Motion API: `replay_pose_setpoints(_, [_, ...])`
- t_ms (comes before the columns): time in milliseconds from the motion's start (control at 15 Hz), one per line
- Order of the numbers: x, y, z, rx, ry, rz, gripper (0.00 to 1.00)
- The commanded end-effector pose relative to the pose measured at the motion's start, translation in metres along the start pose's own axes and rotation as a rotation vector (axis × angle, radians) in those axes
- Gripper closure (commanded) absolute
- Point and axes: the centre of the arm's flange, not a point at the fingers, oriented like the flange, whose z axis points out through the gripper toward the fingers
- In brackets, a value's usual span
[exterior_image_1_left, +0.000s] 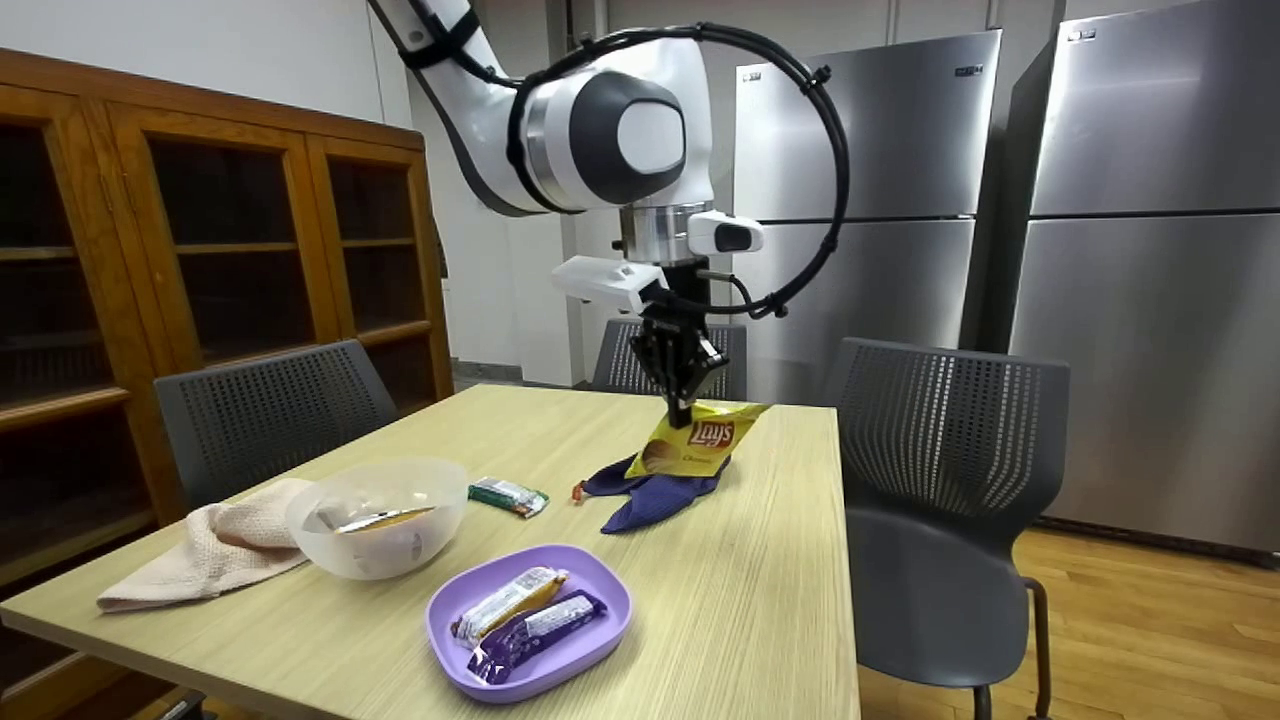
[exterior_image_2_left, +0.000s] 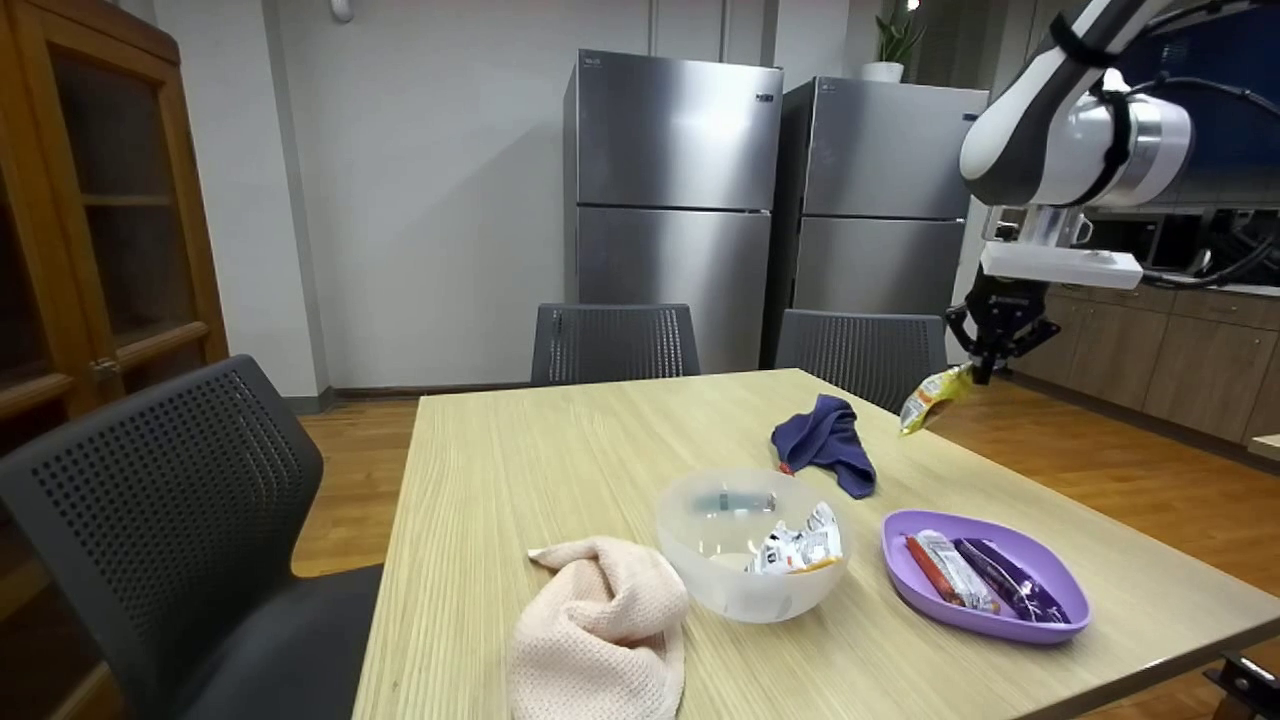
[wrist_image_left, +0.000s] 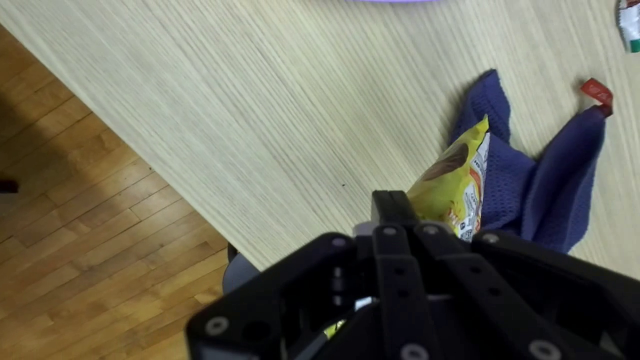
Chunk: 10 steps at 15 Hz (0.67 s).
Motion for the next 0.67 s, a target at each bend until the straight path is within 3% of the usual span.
replay_pose_setpoints(0, [-0.023,-0.027,-0.028,0.042,0.04,-0.07,1.0])
replay_pose_setpoints(600, [-0.076,-0.109,-0.081,0.12,0.104,-0.257,1.0])
